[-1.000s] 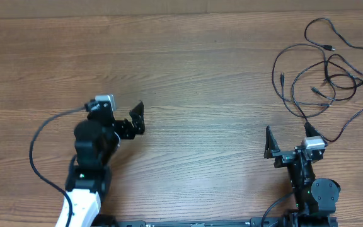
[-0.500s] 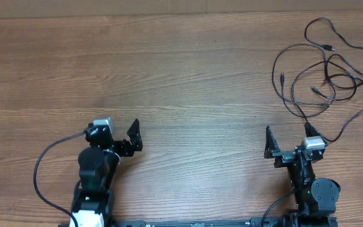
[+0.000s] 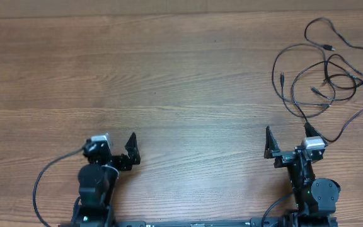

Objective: Untangle cables

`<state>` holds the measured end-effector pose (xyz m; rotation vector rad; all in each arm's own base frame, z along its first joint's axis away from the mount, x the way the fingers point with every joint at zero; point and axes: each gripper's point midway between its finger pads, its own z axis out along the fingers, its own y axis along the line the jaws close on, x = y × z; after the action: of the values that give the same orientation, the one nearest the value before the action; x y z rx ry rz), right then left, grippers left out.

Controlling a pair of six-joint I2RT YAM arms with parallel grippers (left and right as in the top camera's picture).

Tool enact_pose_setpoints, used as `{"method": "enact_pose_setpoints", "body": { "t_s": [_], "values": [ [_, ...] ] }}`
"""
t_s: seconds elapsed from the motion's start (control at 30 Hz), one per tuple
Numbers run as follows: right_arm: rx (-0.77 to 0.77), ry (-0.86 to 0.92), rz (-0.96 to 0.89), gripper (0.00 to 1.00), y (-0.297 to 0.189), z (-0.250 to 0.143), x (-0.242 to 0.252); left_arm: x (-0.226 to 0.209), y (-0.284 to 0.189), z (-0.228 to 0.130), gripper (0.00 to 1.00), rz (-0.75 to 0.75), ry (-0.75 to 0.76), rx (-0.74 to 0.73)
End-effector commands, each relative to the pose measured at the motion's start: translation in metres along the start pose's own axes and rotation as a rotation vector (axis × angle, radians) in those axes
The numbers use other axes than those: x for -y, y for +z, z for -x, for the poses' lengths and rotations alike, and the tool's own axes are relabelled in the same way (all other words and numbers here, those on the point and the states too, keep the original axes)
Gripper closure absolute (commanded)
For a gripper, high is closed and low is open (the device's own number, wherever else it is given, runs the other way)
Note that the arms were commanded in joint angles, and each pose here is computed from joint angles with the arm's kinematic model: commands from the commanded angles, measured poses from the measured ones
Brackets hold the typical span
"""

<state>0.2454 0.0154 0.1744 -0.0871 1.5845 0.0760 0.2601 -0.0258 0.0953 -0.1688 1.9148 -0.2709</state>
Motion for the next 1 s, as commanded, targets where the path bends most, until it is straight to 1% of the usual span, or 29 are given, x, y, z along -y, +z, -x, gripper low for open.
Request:
{"method": "enact_pose_setpoints", "body": {
  "t_s": [0.0, 0.07, 0.2, 0.23, 0.27, 0.57, 0.97],
  "values": [
    [0.002, -0.002, -0.013, 0.0, 0.0, -0.002, 0.002, -0.004, -0.013, 0.007, 0.01, 0.024, 0.048, 0.053],
    [0.002, -0.002, -0.013, 0.0, 0.0, -0.002, 0.002, 0.001, -0.018, 0.018, 0.0, 0.005, 0.091, 0.101],
    [0.002, -0.002, -0.013, 0.0, 0.0, -0.002, 0.003, 0.011, -0.034, 0.049, 0.0, -0.024, 0.192, 0.259],
    [0.002, -0.001, -0.013, 0.0, 0.0, -0.002, 0.002, 0.012, -0.035, 0.053, 0.01, -0.024, 0.216, 0.275],
    [0.002, -0.002, -0.013, 0.0, 0.0, -0.002, 0.002, 0.012, -0.034, 0.048, 0.0, -0.028, 0.228, 0.253],
    [0.002, -0.002, -0.013, 0.0, 0.0, -0.002, 0.003, 0.013, -0.035, 0.05, 0.0, -0.013, 0.336, 0.266],
    [0.002, -0.001, -0.013, 0.0, 0.0, -0.002, 0.003, 0.013, -0.035, 0.05, 0.0, -0.015, 0.338, 0.267]
  ]
}}
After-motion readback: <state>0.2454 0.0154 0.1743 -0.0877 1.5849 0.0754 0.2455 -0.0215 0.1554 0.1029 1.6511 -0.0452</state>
